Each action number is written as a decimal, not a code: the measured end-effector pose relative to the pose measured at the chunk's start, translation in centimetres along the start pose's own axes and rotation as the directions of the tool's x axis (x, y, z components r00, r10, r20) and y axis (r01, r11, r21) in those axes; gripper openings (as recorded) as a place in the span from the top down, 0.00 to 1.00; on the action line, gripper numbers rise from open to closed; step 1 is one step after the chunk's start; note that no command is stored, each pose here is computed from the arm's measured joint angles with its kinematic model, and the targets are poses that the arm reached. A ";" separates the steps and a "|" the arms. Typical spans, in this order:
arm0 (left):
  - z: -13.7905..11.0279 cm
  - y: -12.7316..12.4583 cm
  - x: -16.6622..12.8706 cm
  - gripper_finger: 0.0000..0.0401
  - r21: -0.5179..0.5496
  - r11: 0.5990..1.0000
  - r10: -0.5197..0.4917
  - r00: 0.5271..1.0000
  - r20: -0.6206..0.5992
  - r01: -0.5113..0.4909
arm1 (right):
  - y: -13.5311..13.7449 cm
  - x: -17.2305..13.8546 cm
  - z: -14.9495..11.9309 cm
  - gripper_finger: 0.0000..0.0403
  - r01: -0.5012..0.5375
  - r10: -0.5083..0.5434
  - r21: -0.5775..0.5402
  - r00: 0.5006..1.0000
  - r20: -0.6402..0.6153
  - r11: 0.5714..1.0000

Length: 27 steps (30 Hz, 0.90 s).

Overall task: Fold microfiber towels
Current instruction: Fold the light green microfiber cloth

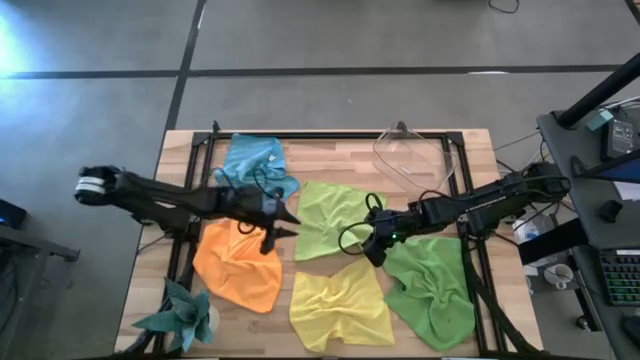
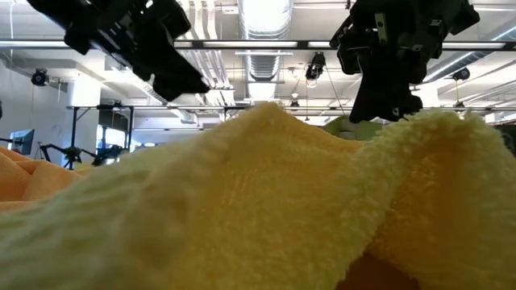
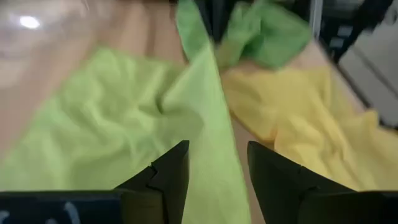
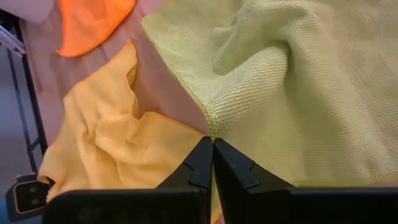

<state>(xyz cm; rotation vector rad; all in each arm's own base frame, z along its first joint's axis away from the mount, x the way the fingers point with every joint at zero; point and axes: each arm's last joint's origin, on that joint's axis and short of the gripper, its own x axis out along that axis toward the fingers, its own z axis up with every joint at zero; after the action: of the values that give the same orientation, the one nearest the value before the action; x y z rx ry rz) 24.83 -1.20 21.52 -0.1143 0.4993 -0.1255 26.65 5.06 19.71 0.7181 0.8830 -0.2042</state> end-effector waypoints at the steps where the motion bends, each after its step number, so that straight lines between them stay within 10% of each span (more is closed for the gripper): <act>1: -0.1 -0.2 0.6 0.64 0.003 1.000 -0.008 1.000 -0.019 0.009 | 0.0 0.0 0.0 0.98 0.000 0.000 0.000 1.000 0.001 1.000; 27: -2.9 -4.2 9.3 0.64 0.029 0.999 -0.013 0.964 -0.267 0.021 | -0.3 -0.1 0.4 0.98 0.004 -0.004 0.006 1.000 0.016 1.000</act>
<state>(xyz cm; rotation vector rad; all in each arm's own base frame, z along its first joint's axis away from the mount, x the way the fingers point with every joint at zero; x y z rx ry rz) 31.12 -6.94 15.23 -0.0703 0.7658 -0.1670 26.75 4.57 19.78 0.7195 0.8696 -0.2163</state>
